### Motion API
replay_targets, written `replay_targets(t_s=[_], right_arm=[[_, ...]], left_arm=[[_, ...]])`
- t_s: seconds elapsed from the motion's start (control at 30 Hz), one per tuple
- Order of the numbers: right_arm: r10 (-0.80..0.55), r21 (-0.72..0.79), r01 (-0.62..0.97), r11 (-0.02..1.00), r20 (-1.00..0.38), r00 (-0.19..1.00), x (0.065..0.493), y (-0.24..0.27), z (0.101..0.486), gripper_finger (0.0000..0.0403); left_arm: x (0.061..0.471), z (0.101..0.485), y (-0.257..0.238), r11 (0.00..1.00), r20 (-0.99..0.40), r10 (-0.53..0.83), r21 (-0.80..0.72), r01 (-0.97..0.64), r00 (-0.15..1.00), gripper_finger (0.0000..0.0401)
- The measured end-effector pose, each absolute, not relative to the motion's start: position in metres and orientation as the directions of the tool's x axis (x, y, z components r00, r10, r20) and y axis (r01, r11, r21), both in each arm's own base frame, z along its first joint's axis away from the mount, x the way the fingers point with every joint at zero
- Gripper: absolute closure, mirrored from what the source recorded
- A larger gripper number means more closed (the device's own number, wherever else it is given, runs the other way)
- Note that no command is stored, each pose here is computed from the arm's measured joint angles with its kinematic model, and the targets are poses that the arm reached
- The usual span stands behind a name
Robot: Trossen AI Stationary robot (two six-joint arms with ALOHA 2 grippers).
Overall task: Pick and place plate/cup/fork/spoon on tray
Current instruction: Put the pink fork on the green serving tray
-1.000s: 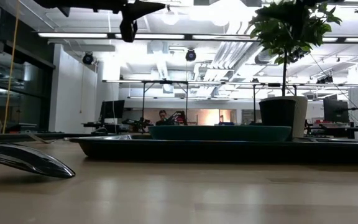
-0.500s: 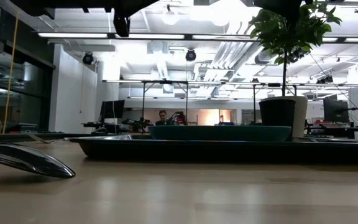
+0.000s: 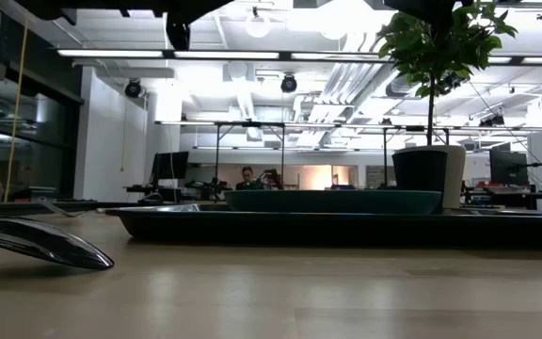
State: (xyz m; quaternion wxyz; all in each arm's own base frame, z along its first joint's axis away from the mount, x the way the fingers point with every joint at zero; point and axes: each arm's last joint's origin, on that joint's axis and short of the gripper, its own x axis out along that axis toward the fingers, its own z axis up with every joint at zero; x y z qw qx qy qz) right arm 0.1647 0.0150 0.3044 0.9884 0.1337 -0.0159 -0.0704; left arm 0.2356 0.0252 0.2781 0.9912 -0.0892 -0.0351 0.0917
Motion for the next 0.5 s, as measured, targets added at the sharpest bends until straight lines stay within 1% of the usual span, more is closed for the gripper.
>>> replay_targets(t_s=[0.07,0.13,0.23,0.3,0.37,0.43,0.5], right_arm=[[-0.143,0.286,0.134,0.949,0.013,0.990,0.165,0.015,0.304,0.0176],[-0.143,0.296,0.133,0.946,0.013,0.990,0.165,0.015,0.304,0.0176],[-0.143,0.312,0.132,0.941,0.012,0.990,0.165,0.015,0.304,0.0176],[-0.143,0.312,0.133,0.941,0.011,0.990,0.165,0.015,0.304,0.0176],[-0.143,0.312,0.133,0.941,0.010,0.990,0.165,0.015,0.304,0.0176],[-0.150,0.312,0.139,0.940,0.011,0.989,0.165,0.015,0.304,0.0176],[-0.168,0.314,0.156,0.936,0.010,0.986,0.165,0.014,0.304,0.0176]], left_arm=[[0.229,0.278,0.030,0.946,0.000,0.234,-0.229,-0.227,0.972,0.0302],[0.219,0.280,0.039,0.903,-0.100,0.325,-0.263,-0.340,0.941,0.0302],[0.199,0.285,0.053,0.815,-0.305,0.470,-0.208,-0.540,0.828,0.0302],[0.186,0.281,0.063,0.730,-0.467,0.547,-0.141,-0.669,0.695,0.0302],[0.171,0.271,0.074,0.627,-0.609,0.584,-0.082,-0.775,0.537,0.0302],[0.157,0.256,0.083,0.526,-0.738,0.568,-0.015,-0.850,0.364,0.0302],[0.143,0.238,0.090,0.441,-0.840,0.510,0.070,-0.895,0.186,0.0302]])
